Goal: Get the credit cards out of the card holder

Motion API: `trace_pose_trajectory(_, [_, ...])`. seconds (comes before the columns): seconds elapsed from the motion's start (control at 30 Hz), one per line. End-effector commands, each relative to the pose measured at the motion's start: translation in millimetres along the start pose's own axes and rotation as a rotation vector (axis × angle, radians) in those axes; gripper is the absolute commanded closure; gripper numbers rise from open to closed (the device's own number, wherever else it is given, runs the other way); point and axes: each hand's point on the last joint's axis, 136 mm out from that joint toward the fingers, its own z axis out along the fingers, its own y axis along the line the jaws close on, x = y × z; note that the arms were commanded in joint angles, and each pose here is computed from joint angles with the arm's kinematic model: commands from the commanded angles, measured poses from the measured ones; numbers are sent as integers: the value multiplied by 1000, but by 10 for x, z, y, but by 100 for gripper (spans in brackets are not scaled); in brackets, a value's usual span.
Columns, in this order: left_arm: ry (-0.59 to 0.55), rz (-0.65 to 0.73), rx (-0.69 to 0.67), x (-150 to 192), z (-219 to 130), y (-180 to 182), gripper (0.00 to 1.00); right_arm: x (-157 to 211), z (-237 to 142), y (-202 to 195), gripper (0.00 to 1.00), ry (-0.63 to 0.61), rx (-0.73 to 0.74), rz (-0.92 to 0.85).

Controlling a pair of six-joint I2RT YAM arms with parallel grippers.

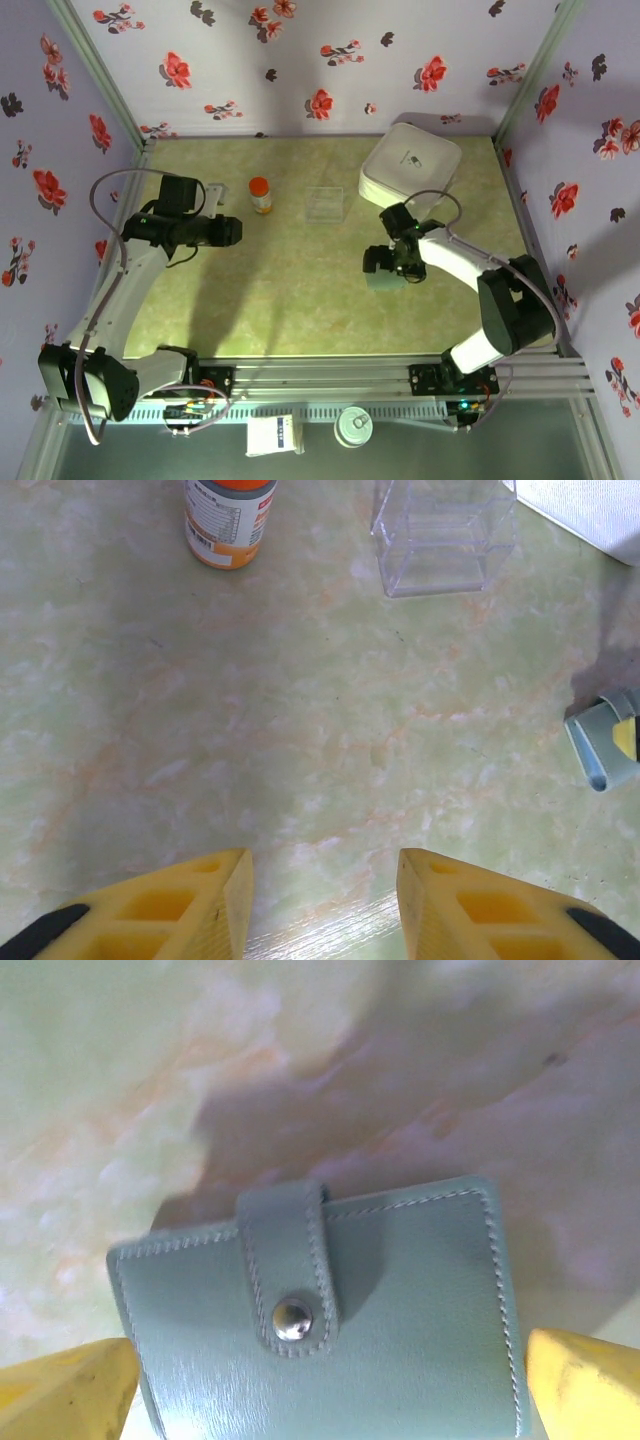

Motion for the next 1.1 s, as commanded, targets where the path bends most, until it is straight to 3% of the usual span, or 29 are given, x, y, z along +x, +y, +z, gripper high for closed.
trace_pose_trajectory(0.0, [3, 5, 19, 29, -8, -14, 58, 266, -20, 93, 1, 58, -2, 20])
trace_pose_trajectory(0.37, [16, -5, 24, 43, 22, -15, 57, 463, -111, 757, 1, 54, -138, -98])
trace_pose_trajectory(0.7, [23, -10, 16, 46, 43, 12, 57, 122, -227, 426, 1, -10, 122, -381])
trace_pose_trajectory(0.87, [25, -12, 9, 51, 48, 39, 57, -63, 13, 348, 1, 34, 83, -345])
trace_pose_trajectory(1.07, [42, -14, 4, 72, 79, 63, 56, -9, 171, 298, 1, 84, 5, -295])
